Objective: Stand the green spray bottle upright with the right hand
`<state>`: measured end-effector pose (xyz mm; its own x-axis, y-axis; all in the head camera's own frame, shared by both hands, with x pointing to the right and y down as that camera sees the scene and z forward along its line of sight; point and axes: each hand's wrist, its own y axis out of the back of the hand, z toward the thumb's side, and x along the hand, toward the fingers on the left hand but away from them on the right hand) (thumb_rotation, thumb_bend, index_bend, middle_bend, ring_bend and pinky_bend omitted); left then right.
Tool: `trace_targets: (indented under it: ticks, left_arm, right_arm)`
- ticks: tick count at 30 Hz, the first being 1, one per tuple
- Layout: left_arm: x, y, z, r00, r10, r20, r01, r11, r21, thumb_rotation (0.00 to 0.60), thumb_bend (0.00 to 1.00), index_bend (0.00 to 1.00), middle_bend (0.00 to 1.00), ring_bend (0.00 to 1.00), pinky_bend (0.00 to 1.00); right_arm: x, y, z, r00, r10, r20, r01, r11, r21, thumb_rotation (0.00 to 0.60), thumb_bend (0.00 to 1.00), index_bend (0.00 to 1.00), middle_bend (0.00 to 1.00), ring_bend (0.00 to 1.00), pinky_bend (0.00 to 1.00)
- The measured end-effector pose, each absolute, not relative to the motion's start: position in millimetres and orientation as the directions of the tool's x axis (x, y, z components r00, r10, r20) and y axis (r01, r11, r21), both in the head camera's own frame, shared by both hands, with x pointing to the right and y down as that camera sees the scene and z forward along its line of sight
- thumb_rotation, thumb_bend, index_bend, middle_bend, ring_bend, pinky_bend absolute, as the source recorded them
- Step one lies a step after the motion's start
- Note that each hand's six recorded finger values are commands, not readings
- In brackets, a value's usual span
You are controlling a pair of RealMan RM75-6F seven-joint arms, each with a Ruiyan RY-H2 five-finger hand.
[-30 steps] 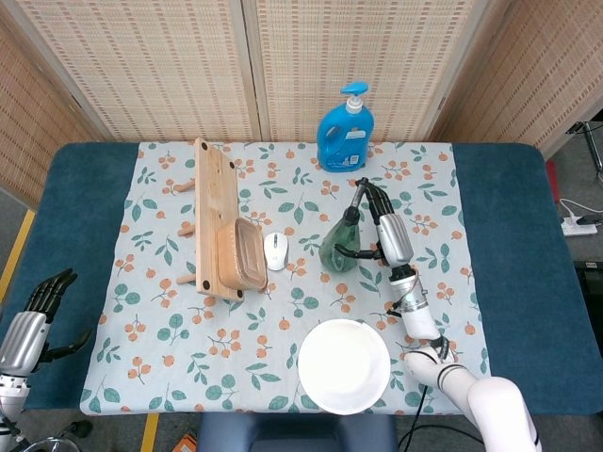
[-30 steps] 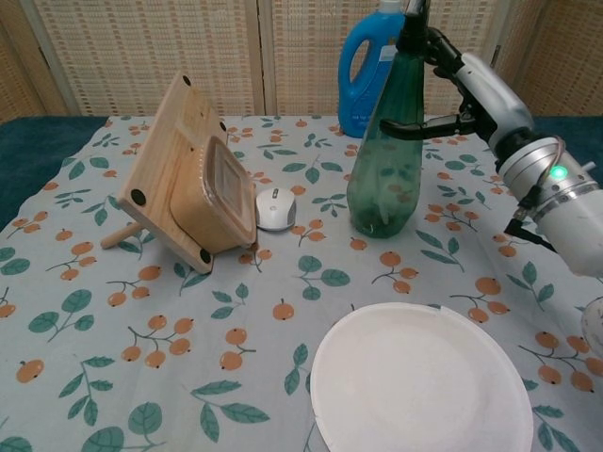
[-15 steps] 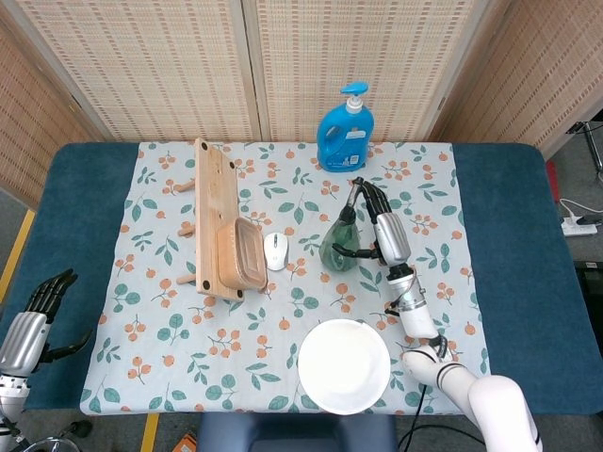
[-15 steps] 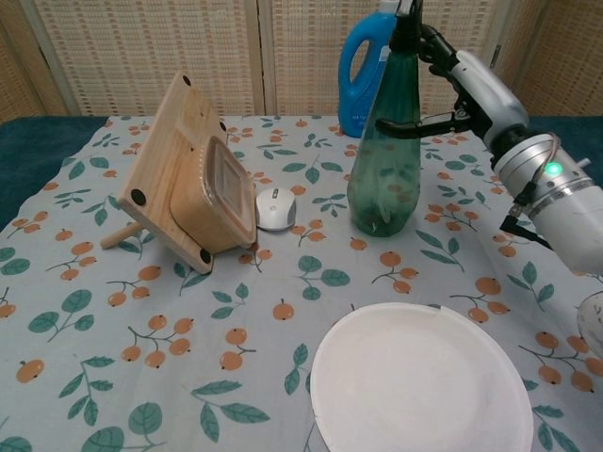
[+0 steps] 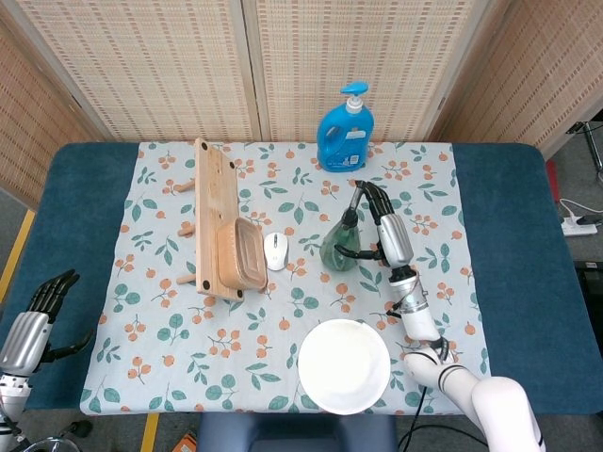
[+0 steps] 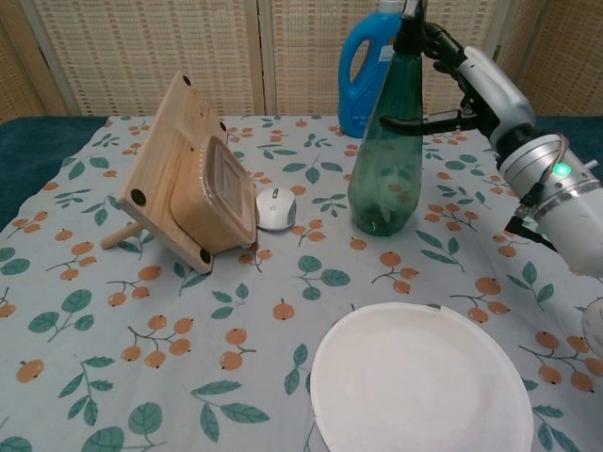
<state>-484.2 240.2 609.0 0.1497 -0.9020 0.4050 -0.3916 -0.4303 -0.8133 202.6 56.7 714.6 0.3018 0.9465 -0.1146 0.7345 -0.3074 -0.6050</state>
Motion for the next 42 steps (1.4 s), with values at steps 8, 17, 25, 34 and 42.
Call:
trace_targets:
  ticks: [8, 17, 25, 34, 42]
  left_arm:
    - [-482.9, 240.5, 608.9, 0.152, -0.901, 0.405, -0.388, -0.432, -0.815, 0.600, 0.26, 0.00, 0.00, 0.00, 0.00]
    - [-482.4, 240.3, 609.5, 0.155, -0.900, 0.407, -0.386, -0.434, -0.814, 0.600, 0.26, 0.00, 0.00, 0.00, 0.00]
    - [-482.5, 240.7, 609.4, 0.155, -0.901, 0.406, -0.387, -0.433, -0.814, 0.600, 0.26, 0.00, 0.00, 0.00, 0.00]
    - [-482.2, 241.1, 610.1, 0.155, -0.899, 0.409, -0.384, -0.436, -0.813, 0.600, 0.26, 0.00, 0.00, 0.00, 0.00]
    - [-482.2, 241.1, 610.4, 0.156, -0.899, 0.410, -0.386, -0.438, -0.812, 0.600, 0.26, 0.01, 0.00, 0.00, 0.00]
  right_arm:
    - [202.8, 58.6, 716.3, 0.300, 0.945, -0.132, 0.745, -0.319, -0.586, 0.600, 0.00, 0.00, 0.06, 0.00, 0.00]
    - [201.4, 56.6, 714.4, 0.283, 0.949, -0.137, 0.781, -0.311, -0.542, 0.600, 0.00, 0.00, 0.06, 0.00, 0.00]
    - [201.2, 58.4, 713.5, 0.272, 0.950, -0.153, 0.807, -0.312, -0.501, 0.600, 0.00, 0.00, 0.06, 0.00, 0.00]
    - [202.0, 56.3, 709.4, 0.260, 0.954, -0.152, 0.829, -0.301, -0.472, 0.600, 0.00, 0.00, 0.06, 0.00, 0.00]
    - [202.7, 55.3, 707.6, 0.250, 0.957, -0.149, 0.839, -0.290, -0.460, 0.600, 0.00, 0.00, 0.06, 0.00, 0.00]
